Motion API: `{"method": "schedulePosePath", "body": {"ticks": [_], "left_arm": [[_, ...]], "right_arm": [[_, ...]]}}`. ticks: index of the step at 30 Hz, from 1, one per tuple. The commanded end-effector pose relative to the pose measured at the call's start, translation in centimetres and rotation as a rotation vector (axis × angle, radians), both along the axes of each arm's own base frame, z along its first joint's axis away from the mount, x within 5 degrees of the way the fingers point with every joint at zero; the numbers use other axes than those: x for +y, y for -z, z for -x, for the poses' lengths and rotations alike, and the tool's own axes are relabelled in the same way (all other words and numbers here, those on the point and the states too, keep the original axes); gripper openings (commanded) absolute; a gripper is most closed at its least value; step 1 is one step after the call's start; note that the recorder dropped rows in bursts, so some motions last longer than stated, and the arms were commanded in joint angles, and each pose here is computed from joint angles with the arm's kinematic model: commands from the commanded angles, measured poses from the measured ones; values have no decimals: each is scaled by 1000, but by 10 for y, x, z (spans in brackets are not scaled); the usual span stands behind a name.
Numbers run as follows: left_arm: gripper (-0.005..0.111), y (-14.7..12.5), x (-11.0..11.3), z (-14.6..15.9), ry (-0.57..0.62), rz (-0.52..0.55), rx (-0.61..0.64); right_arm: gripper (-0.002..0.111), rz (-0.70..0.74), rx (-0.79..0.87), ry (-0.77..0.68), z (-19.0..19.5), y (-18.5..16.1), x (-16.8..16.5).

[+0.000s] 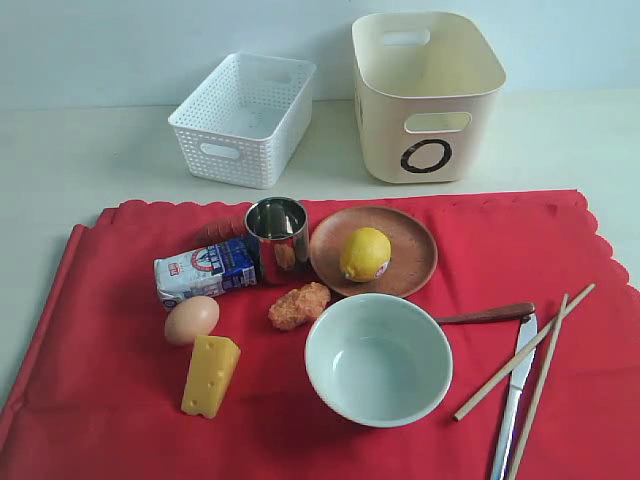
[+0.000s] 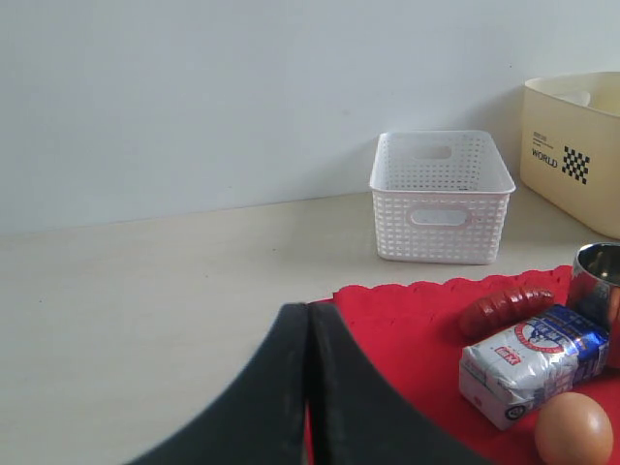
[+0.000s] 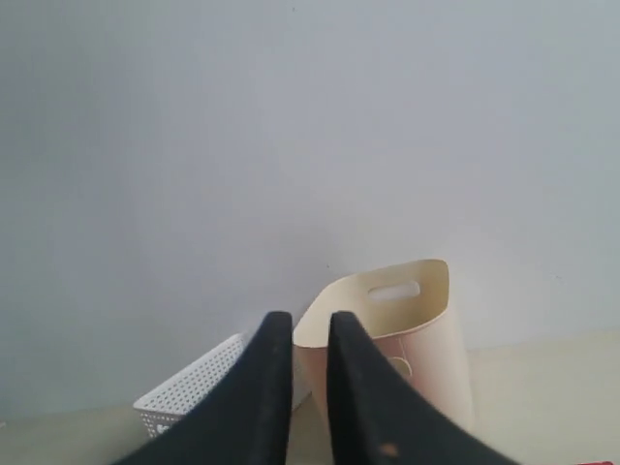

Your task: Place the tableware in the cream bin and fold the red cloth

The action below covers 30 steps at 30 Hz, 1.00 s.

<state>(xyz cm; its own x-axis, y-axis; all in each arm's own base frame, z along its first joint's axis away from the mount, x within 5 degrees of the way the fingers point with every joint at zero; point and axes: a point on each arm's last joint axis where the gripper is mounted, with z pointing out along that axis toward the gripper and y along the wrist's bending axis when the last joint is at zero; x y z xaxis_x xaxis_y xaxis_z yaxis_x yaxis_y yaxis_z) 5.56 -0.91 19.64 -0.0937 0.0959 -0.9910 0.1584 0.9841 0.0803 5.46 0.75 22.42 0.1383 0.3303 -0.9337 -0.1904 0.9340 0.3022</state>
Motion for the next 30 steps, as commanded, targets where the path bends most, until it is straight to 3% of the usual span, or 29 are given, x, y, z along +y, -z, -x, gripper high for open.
{"method": "schedulePosePath", "body": {"ticks": [1, 2, 11, 30], "left_arm": [[1, 1, 0, 0, -5, 5, -4], [1, 1, 0, 0, -5, 5, -4], [1, 1, 0, 0, -5, 3, -4], [1, 1, 0, 0, -5, 4, -4]], "right_arm": [[4, -10, -71, -1, 2, -5, 0], [0, -13, -86, 0, 2, -6, 0], [0, 19, -94, 8, 1, -9, 0], [0, 72, 571, -8, -76, 18, 12]]}}
